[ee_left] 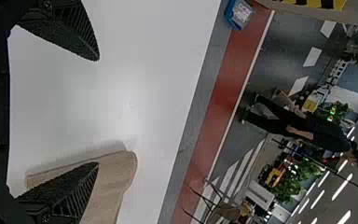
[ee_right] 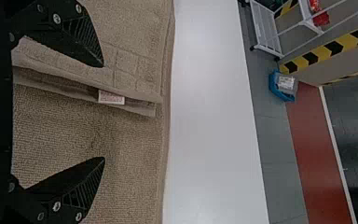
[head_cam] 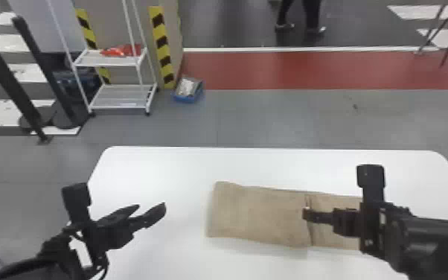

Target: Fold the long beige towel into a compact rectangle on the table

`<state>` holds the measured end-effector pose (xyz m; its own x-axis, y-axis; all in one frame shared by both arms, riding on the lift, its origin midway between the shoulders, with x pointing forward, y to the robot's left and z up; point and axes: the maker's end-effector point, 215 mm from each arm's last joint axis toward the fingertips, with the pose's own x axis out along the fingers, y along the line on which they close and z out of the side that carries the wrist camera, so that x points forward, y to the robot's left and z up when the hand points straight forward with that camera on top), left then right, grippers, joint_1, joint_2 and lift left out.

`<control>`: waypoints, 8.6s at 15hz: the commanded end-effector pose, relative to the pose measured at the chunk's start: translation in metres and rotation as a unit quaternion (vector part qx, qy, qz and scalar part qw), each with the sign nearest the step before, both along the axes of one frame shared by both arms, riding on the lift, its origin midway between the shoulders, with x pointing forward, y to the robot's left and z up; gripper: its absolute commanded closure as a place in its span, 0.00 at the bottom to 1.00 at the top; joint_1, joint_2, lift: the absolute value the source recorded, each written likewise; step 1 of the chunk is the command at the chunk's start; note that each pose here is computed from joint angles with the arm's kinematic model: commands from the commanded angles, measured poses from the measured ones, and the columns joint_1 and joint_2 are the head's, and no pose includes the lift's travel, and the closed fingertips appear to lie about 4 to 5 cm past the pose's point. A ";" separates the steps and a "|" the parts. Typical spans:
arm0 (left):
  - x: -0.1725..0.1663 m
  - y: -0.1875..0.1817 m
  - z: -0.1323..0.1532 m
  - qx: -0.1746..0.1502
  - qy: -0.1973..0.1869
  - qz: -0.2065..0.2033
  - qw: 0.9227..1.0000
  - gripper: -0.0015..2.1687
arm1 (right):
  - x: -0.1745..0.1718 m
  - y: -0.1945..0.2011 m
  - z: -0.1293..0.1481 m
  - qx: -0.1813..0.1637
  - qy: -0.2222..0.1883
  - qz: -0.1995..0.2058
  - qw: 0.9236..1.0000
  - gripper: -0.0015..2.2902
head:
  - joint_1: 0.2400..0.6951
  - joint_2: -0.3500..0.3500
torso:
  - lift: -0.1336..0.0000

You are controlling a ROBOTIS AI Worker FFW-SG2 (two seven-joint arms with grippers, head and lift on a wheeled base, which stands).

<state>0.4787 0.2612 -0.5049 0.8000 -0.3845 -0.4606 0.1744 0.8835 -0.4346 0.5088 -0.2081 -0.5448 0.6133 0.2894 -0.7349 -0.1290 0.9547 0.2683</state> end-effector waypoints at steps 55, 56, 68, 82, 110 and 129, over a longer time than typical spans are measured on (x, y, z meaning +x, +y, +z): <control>-0.005 -0.005 -0.006 -0.003 -0.003 -0.025 1.000 0.07 | 0.006 -0.009 0.002 0.077 -0.018 -0.051 0.996 0.54 | 1.00 0.58 | 1.00; -0.005 -0.004 -0.007 0.000 -0.001 -0.024 1.000 0.07 | 0.008 -0.002 0.016 0.078 -0.026 -0.043 0.996 0.54 | 1.00 0.57 | 1.00; -0.014 -0.007 -0.013 -0.004 0.006 -0.026 1.000 0.07 | 0.007 0.019 0.047 0.101 -0.050 -0.023 0.993 0.54 | 1.00 0.55 | 1.00; -0.020 -0.011 -0.018 -0.005 0.009 -0.030 0.999 0.07 | -0.016 0.008 0.066 0.139 -0.051 -0.040 0.988 0.54 | 1.00 0.53 | 1.00; -0.035 -0.039 -0.030 -0.001 0.014 -0.059 0.998 0.07 | -0.047 -0.095 0.016 0.178 -0.005 -0.156 0.972 0.54 | 1.00 0.34 | 1.00; -0.045 -0.037 -0.036 0.005 0.012 -0.059 0.998 0.08 | -0.032 -0.138 0.035 0.239 0.005 -0.158 0.958 0.54 | 1.00 0.22 | 1.00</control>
<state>0.4338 0.2229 -0.5408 0.7368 -0.4723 -0.4839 0.2680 0.8610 -0.4322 0.4682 -0.3586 -0.5257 0.7138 0.3683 -0.5957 0.1884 0.7182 0.6698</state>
